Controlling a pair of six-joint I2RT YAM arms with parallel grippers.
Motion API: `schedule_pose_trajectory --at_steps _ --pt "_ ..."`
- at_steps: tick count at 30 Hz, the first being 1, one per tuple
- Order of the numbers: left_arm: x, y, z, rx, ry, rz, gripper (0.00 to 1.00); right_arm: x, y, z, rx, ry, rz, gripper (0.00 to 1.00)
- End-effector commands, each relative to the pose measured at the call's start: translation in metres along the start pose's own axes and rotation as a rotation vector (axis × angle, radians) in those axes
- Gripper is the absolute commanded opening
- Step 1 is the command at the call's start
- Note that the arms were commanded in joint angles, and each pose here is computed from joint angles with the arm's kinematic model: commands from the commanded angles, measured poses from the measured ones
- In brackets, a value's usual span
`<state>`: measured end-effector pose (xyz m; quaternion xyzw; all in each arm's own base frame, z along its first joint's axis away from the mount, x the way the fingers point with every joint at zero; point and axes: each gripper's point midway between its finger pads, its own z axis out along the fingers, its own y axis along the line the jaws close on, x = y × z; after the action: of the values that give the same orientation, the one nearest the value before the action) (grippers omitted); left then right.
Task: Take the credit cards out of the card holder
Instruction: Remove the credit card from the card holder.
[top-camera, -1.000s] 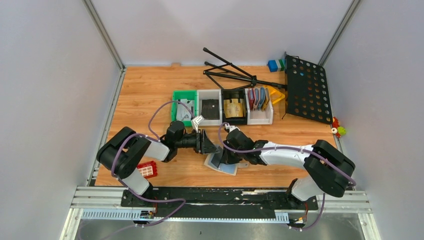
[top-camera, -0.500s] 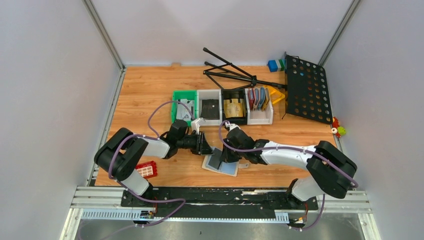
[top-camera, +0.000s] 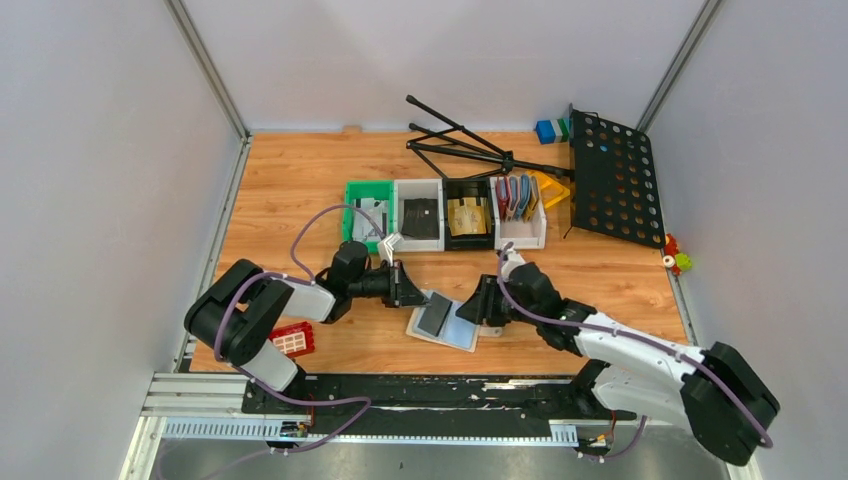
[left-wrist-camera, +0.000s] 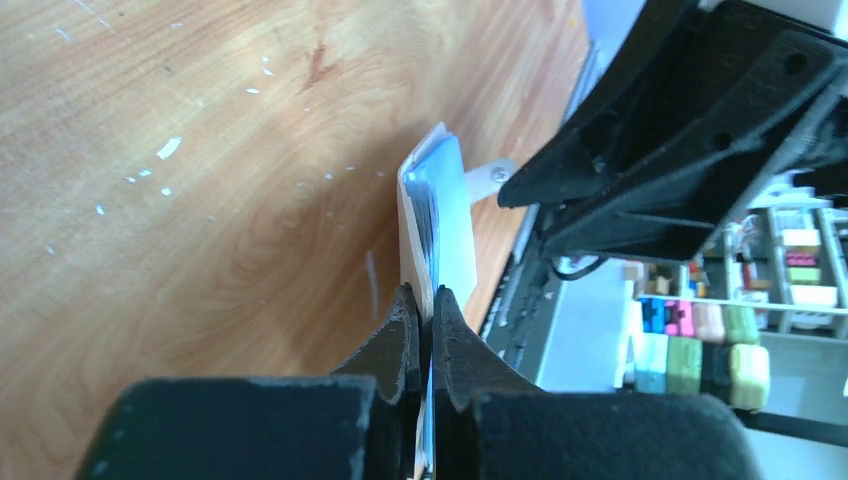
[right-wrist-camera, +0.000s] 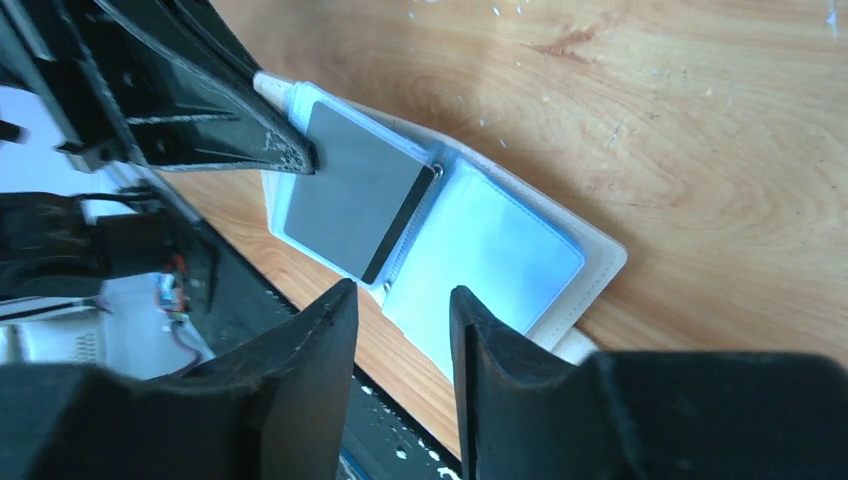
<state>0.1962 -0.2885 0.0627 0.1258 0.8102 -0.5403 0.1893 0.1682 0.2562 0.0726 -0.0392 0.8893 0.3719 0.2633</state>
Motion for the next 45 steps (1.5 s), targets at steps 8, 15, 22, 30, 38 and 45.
schedule_pose_trajectory --at_steps 8,15,22,30,38,45 --pt "-0.047 -0.093 -0.026 0.379 -0.213 -0.133 0.00 -0.039 0.067 -0.037 -0.363 -0.128 0.039 0.47" --pt "-0.051 -0.106 -0.031 0.471 -0.226 -0.173 0.00 -0.043 0.078 -0.042 -0.442 -0.130 0.080 0.45" --pt "-0.049 -0.110 -0.035 0.480 -0.225 -0.170 0.00 -0.052 0.085 -0.045 -0.478 -0.152 0.095 0.36" --pt "-0.048 -0.116 -0.041 0.493 -0.231 -0.161 0.00 -0.062 0.100 -0.053 -0.550 -0.181 0.098 0.26" --pt "-0.046 -0.120 -0.044 0.500 -0.240 -0.152 0.00 -0.069 0.117 -0.067 -0.652 -0.214 0.079 0.11" --pt "-0.044 -0.135 -0.041 0.531 -0.239 -0.142 0.00 -0.069 0.128 -0.063 -0.707 -0.166 0.083 0.13"
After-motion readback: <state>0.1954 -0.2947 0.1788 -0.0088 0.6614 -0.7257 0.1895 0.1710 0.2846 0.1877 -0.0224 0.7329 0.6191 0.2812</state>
